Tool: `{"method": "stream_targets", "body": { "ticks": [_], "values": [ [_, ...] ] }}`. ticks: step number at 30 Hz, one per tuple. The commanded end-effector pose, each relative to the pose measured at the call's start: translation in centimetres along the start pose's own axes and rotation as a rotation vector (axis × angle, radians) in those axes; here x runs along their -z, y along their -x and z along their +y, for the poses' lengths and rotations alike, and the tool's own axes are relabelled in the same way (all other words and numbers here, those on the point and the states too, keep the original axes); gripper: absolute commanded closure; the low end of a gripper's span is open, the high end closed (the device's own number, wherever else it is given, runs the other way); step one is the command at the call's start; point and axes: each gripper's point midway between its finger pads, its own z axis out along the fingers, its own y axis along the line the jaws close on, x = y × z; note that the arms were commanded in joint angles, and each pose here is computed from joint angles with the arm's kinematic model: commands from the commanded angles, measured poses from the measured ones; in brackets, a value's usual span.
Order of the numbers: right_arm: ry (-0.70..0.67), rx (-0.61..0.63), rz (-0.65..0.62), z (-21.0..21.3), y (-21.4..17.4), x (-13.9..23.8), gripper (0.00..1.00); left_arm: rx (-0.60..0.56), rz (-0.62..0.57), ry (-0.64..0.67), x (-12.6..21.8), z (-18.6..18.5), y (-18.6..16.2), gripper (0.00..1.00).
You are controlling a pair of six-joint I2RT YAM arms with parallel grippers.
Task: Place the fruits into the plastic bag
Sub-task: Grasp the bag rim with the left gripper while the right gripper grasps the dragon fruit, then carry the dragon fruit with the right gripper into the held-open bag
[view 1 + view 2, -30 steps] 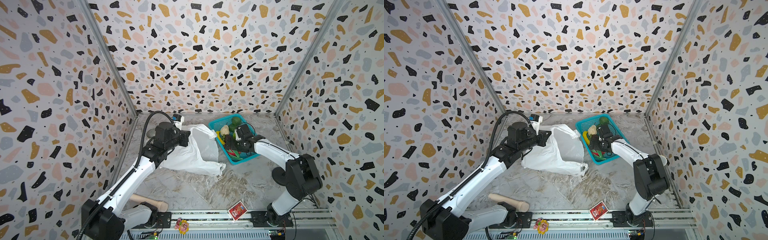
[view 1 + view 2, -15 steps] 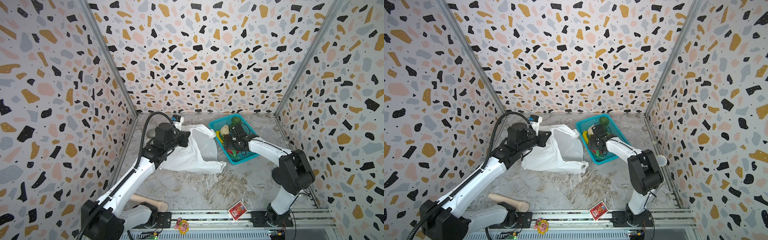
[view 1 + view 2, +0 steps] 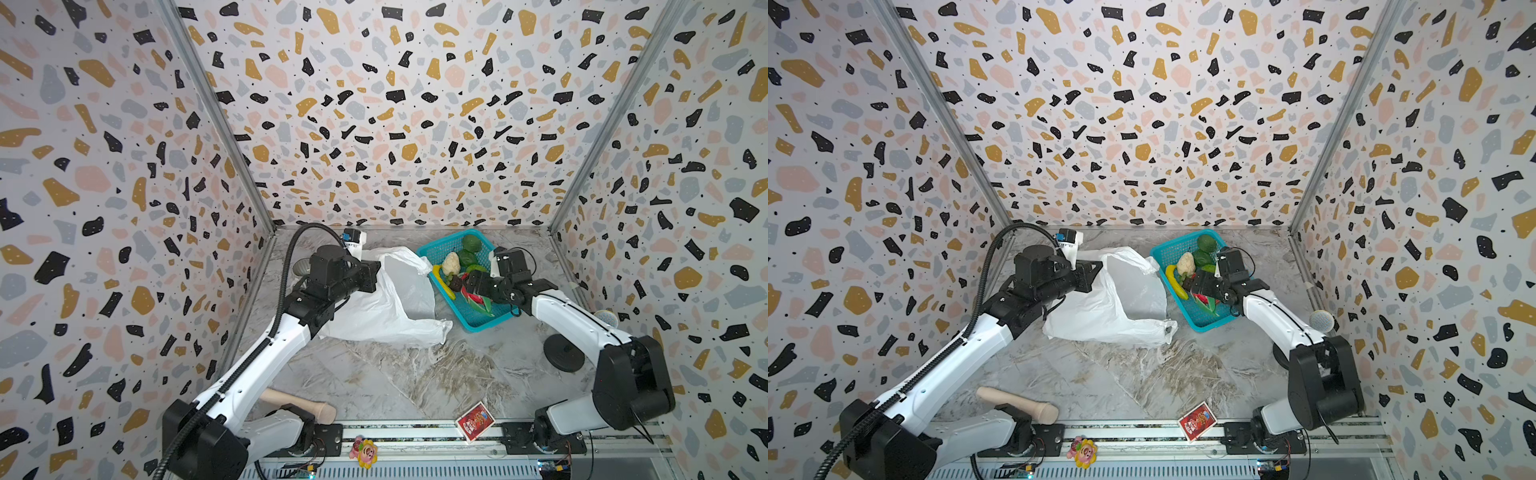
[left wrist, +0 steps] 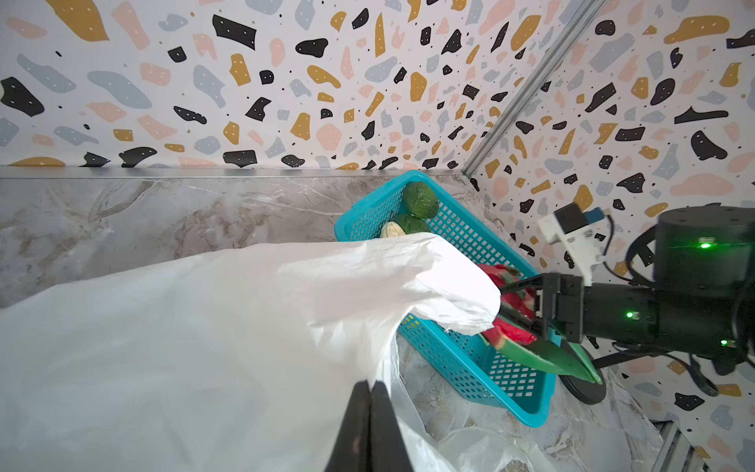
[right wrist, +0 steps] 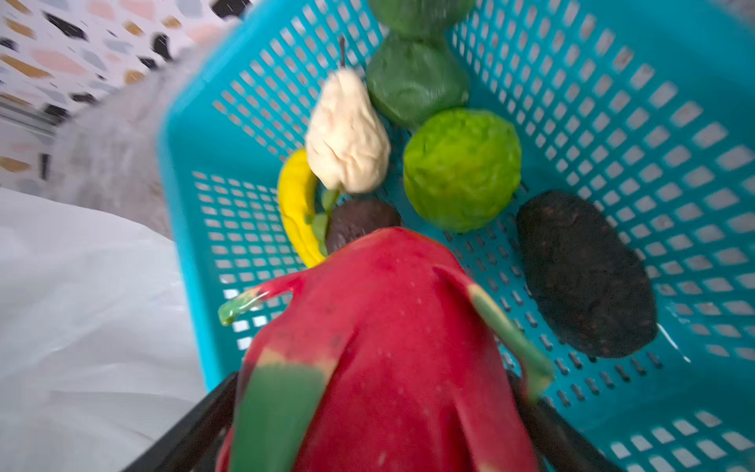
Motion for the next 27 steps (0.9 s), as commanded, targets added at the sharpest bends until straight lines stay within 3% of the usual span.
{"method": "stream_targets", "body": {
  "ticks": [1,6,12,19,27],
  "values": [
    [0.181,0.022,-0.095,4.0,3.4,3.2,0.86,0.012,-0.033,-0.017,-0.3,-0.1,0.6,1.00],
    [0.383,0.097,-0.036,8.3,2.2,5.2,0.86,0.023,-0.021,-0.012,-0.8,0.1,0.3,1.00],
    [0.514,0.239,0.062,12.9,-1.7,6.6,0.85,0.020,-0.019,-0.016,-1.0,0.1,0.2,1.00],
    [0.642,0.346,0.157,17.3,-5.6,5.8,0.84,0.020,-0.003,-0.035,-1.2,-0.1,-0.3,1.00],
    [0.712,0.400,0.155,22.4,-5.7,2.1,0.84,0.050,0.035,-0.098,-1.7,-0.8,-1.7,1.00]
  ]
}}
